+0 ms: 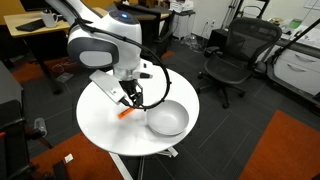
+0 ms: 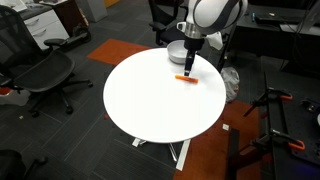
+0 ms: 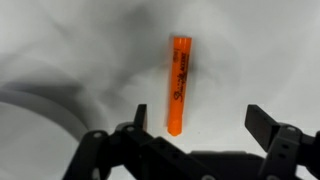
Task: Place the marker in the bowl
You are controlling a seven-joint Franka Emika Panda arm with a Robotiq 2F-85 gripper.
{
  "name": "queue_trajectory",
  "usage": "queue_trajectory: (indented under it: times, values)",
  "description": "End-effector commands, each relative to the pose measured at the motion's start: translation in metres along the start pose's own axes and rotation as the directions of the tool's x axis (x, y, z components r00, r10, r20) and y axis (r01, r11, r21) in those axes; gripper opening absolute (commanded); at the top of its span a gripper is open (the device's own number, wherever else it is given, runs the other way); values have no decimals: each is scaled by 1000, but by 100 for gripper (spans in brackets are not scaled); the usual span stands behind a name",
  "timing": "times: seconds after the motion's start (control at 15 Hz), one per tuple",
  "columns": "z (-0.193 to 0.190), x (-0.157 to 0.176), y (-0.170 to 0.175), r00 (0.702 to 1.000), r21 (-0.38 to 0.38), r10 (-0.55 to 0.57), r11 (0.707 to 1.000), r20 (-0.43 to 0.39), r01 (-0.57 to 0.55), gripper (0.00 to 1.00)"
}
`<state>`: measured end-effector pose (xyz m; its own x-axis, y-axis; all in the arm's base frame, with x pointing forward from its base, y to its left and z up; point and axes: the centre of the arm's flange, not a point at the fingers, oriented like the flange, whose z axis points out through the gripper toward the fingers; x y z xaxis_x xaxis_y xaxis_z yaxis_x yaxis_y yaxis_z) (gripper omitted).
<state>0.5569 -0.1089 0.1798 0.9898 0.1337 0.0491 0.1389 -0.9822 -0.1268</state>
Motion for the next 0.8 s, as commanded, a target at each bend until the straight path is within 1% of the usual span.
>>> queue_trajectory:
  times: [0.0, 0.73]
  values:
    - [8, 14, 4, 1000, -14, 26, 1000, -1, -26, 100]
    - [28, 27, 6, 998, -48, 58, 997, 40, -56, 100]
